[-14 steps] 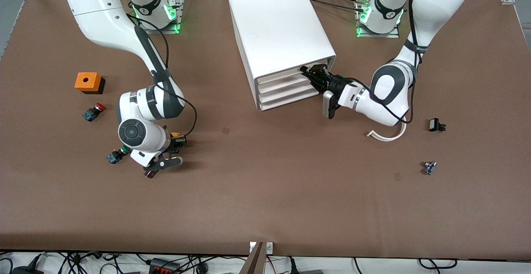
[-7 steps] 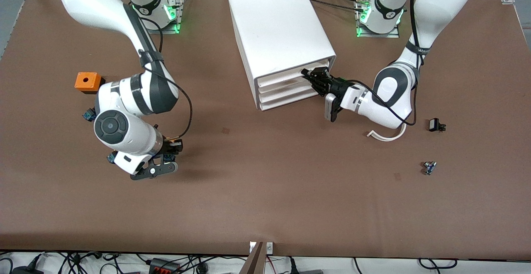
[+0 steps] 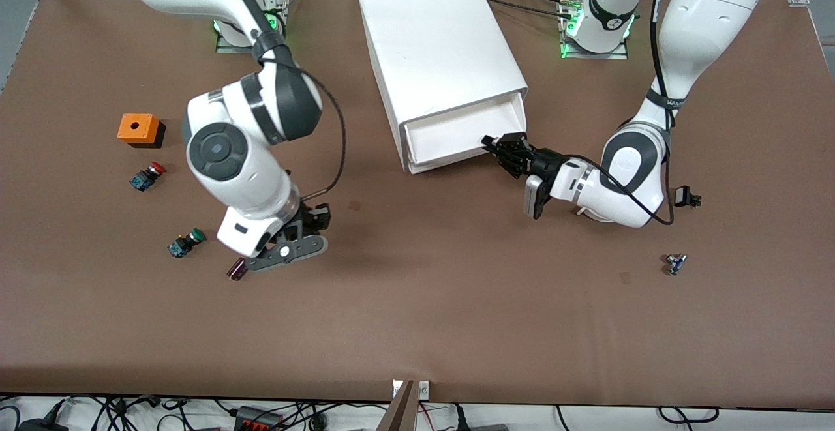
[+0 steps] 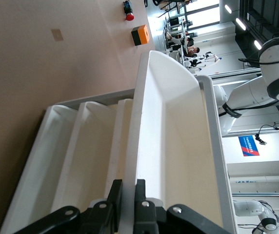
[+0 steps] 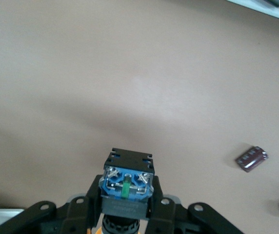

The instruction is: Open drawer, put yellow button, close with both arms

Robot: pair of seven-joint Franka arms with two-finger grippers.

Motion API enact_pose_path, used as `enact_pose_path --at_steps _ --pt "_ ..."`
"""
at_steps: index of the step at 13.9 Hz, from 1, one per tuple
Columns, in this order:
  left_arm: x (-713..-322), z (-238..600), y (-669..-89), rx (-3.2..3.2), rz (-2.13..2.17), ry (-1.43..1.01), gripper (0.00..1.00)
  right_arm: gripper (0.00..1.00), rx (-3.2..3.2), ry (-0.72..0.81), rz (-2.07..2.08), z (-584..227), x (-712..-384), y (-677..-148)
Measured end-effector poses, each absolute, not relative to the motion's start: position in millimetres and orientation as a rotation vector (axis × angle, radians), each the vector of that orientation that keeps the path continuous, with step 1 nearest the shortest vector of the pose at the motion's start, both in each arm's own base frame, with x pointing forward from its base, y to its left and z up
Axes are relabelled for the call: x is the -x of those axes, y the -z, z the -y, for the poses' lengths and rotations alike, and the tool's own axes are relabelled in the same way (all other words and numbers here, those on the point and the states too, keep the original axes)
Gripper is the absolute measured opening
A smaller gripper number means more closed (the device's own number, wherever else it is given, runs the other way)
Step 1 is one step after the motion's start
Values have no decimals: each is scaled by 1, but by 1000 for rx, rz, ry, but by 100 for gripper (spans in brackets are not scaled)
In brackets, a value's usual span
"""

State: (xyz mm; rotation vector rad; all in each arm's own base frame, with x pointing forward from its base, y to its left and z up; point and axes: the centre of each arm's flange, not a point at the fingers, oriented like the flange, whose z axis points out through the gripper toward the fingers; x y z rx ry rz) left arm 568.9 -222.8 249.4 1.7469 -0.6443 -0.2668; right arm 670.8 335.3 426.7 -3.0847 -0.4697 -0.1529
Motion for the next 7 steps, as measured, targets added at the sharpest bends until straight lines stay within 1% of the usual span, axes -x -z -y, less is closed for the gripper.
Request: enact_pose_path --at_steps 3,4,6,7 --pt "-578 218 -251 -1755 644 252 14 41 3065 185 511 -372 -654 -450" --pt "-580 217 -251 -1763 635 255 19 41 3059 198 508 -384 -647 -459" --pt "-583 211 -248 -1785 613 258 40 41 3041 230 515 -411 -632 -474" --pt "-586 206 -249 -1801 591 266 48 41 3031 245 518 -426 -623 -479"
